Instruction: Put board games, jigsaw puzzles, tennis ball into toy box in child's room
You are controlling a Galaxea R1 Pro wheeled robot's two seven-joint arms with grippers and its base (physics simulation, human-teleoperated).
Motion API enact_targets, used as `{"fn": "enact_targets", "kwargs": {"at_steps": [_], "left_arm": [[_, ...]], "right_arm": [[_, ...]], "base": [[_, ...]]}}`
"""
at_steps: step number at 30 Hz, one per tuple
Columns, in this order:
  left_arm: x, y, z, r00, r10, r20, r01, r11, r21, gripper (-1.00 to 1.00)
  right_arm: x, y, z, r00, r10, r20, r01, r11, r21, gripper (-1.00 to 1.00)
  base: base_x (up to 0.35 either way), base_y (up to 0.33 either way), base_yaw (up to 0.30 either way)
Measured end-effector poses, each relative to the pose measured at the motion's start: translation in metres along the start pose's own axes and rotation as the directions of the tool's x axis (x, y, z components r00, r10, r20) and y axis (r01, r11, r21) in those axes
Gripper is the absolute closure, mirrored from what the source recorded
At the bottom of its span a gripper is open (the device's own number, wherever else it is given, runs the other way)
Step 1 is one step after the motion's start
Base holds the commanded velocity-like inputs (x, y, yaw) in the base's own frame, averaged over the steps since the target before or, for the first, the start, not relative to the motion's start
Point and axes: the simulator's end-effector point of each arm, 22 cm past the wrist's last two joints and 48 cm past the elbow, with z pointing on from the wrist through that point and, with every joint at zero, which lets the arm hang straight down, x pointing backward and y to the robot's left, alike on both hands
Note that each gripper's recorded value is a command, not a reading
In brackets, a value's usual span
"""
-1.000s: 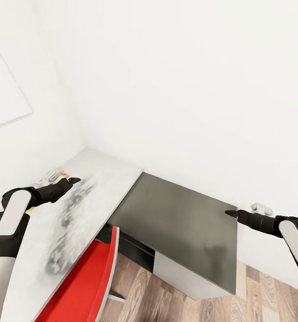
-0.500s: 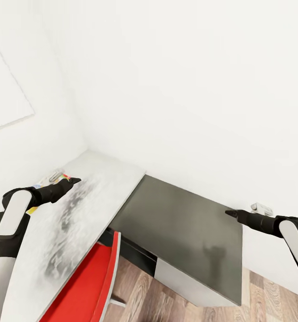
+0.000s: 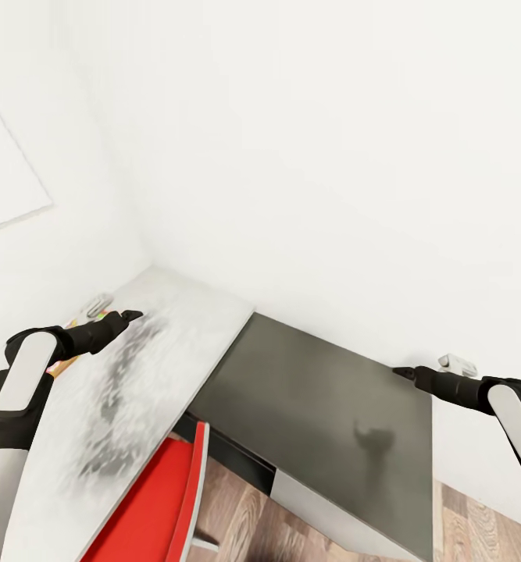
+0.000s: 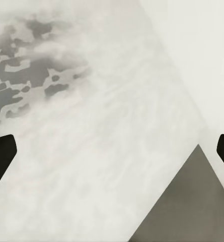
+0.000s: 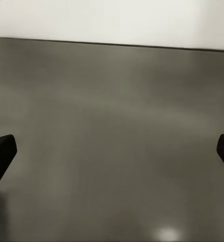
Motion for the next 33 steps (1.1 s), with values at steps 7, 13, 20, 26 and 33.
{"fn": "enact_targets", "kwargs": {"at_steps": [7,13,20,26,33], "left_arm": [[0.0,-0.001,0.0,1.0,0.0,0.001,0.0,1.0,0.003,-1.0],[0.0,-0.001,0.0,1.0,0.001,0.0,-0.001,1.0,0.003,-1.0],[0.0,0.0,0.0,1.0,0.001,0.001,-0.001,1.0,0.001,-1.0],[-0.005,0.006,-0.001,1.0,0.006,0.01,-0.006,1.0,-0.017,-1.0],[-0.016,0.019,-0.005,0.999,0.028,0.028,-0.026,0.998,-0.052,-1.0]], "right_arm": [[0.0,0.0,0.0,1.0,0.0,0.001,0.0,1.0,0.0,-1.0],[-0.001,-0.001,0.0,1.0,0.003,0.005,-0.003,1.0,-0.001,-1.0],[-0.002,-0.001,-0.001,1.0,0.006,0.009,-0.006,1.0,-0.004,-1.0],[-0.001,-0.001,0.0,1.0,0.007,0.009,-0.007,1.0,-0.006,-1.0],[-0.001,0.0,0.0,1.0,0.008,0.008,-0.008,1.0,-0.008,-1.0]], "base": [[0.018,0.0,0.0],[0.007,0.0,0.0],[0.003,0.0,0.0],[0.001,0.0,0.0],[0.0,0.0,0.0]]}}
